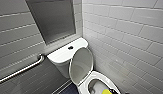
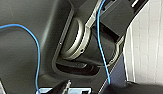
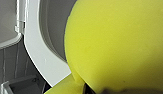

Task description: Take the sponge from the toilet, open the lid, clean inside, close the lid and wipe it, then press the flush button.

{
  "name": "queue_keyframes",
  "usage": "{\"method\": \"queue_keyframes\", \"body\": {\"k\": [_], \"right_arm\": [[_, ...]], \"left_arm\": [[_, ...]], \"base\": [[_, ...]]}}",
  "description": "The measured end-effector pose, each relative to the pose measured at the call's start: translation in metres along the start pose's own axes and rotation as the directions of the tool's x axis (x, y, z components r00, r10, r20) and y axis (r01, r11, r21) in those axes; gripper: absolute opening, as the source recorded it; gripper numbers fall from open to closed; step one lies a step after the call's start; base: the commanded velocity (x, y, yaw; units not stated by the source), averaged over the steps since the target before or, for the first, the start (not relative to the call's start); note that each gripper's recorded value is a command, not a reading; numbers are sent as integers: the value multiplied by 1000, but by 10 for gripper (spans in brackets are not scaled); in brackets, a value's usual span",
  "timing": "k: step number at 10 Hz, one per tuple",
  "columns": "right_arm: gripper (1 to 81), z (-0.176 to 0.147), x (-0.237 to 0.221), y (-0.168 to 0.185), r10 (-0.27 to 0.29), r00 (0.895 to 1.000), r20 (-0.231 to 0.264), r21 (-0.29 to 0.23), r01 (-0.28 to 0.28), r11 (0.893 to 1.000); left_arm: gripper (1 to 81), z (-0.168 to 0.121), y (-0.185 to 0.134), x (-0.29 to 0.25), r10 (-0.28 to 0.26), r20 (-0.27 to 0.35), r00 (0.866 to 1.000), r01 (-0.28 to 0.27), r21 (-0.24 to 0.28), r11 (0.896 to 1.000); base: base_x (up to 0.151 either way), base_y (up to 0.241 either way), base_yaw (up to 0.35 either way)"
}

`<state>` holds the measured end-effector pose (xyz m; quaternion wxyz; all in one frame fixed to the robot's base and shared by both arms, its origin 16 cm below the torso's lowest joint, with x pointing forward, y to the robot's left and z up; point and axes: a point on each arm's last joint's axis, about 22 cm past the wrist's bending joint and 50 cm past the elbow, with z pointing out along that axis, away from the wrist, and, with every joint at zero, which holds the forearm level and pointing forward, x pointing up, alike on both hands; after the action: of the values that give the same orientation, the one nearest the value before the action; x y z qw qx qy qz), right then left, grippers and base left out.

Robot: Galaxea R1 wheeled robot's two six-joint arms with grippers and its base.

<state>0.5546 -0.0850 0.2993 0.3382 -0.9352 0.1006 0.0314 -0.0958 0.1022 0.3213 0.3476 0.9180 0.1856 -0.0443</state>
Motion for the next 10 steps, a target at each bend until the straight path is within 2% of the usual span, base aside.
{"method": "queue_keyframes", "body": {"k": [4,7,9,10], "right_arm": [[10,-31,-25,37,27,999,18,-19,-27,999],[10,-56,-44,69,58,998,26,-45,-56,997],[10,-77,-63,99,69,997,35,-86,-66,994],[10,-77,-77,110,69,996,48,-99,-64,993]], "left_arm": [[811,-1,-1,0,10,0,1000,-10,1,1000],[811,-17,-28,24,45,-13,999,-45,35,998],[811,-20,-26,47,58,-37,998,-58,19,998],[811,-17,-19,56,61,-47,997,-61,2,998]], "base": [[0,0,0],[0,0,0],[0,0,0],[0,0,0]]}}
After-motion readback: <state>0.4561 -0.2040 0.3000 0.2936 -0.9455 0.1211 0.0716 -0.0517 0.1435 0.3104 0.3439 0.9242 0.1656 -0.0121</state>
